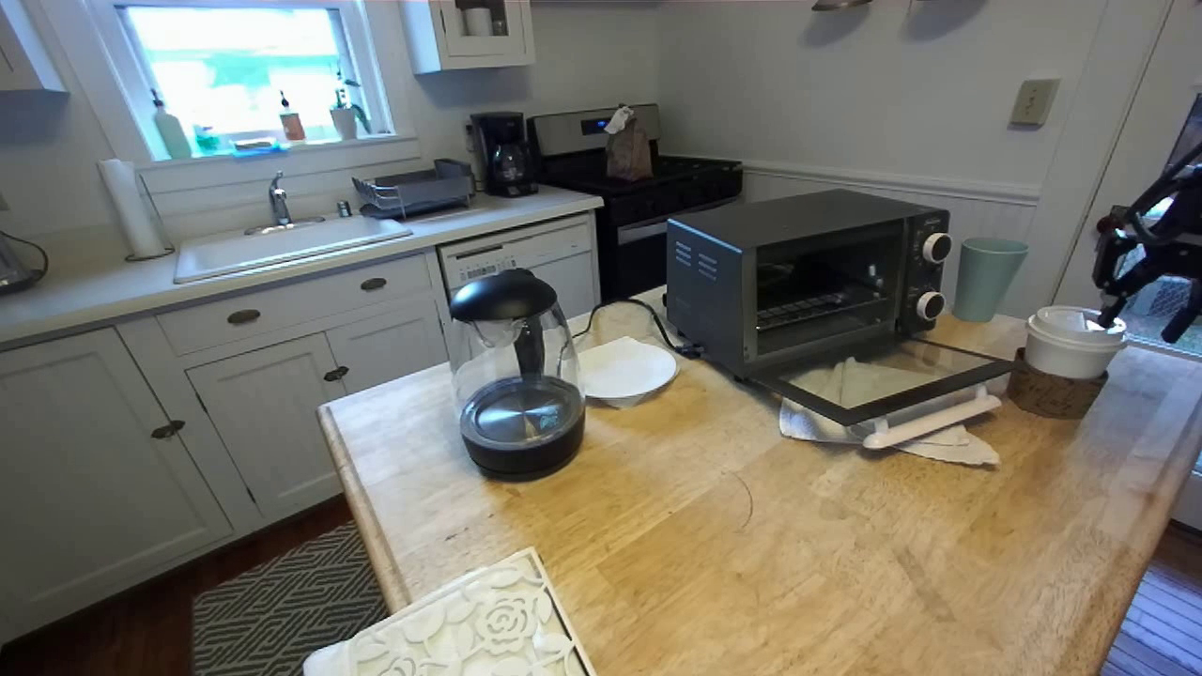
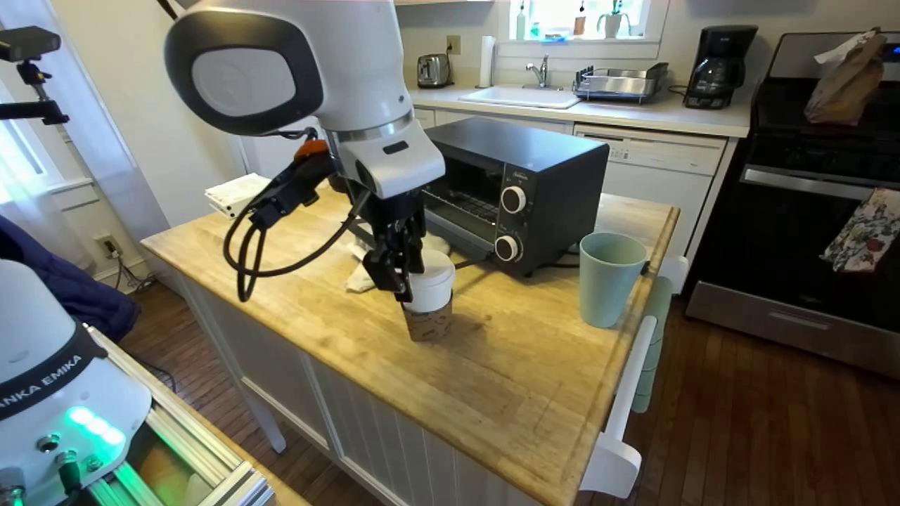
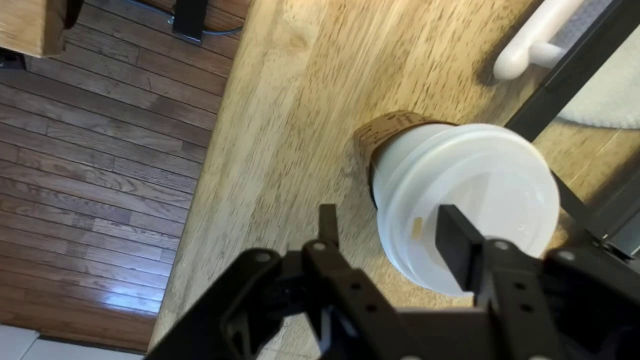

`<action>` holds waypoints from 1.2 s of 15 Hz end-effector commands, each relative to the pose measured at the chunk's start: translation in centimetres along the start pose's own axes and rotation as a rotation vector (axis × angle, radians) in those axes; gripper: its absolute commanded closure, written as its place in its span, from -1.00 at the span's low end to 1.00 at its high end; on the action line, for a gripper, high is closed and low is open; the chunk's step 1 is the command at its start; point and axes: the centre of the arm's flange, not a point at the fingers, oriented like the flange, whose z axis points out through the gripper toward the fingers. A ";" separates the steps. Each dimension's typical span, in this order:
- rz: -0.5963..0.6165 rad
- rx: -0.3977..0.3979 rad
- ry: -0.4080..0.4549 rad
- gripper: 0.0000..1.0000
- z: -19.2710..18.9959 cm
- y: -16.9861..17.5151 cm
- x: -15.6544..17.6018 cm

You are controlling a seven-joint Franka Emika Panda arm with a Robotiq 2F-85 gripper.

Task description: Pick up the white coffee cup and put it on the oven

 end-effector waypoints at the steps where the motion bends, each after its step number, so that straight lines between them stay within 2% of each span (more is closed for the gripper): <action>1: 0.000 0.027 0.010 -0.14 0.6 -0.6 1.2; 5: -0.002 0.029 0.015 -0.21 0.3 -1.1 1.5; 7: -0.005 0.023 0.010 -0.06 0.6 -1.3 1.5; 8: -0.007 0.021 0.007 0.10 0.8 -1.4 1.5; 10: -0.009 0.016 0.000 0.28 1.1 -1.5 1.5; 12: -0.011 0.013 -0.002 0.34 1.2 -1.5 1.4; 13: -0.011 0.013 -0.001 0.77 1.2 -1.6 1.5; 14: -0.013 0.013 0.000 0.80 1.2 -1.7 1.5; 15: -0.015 0.015 0.004 0.96 1.1 -1.7 1.5; 18: -0.018 0.013 0.007 0.99 1.0 -1.8 1.6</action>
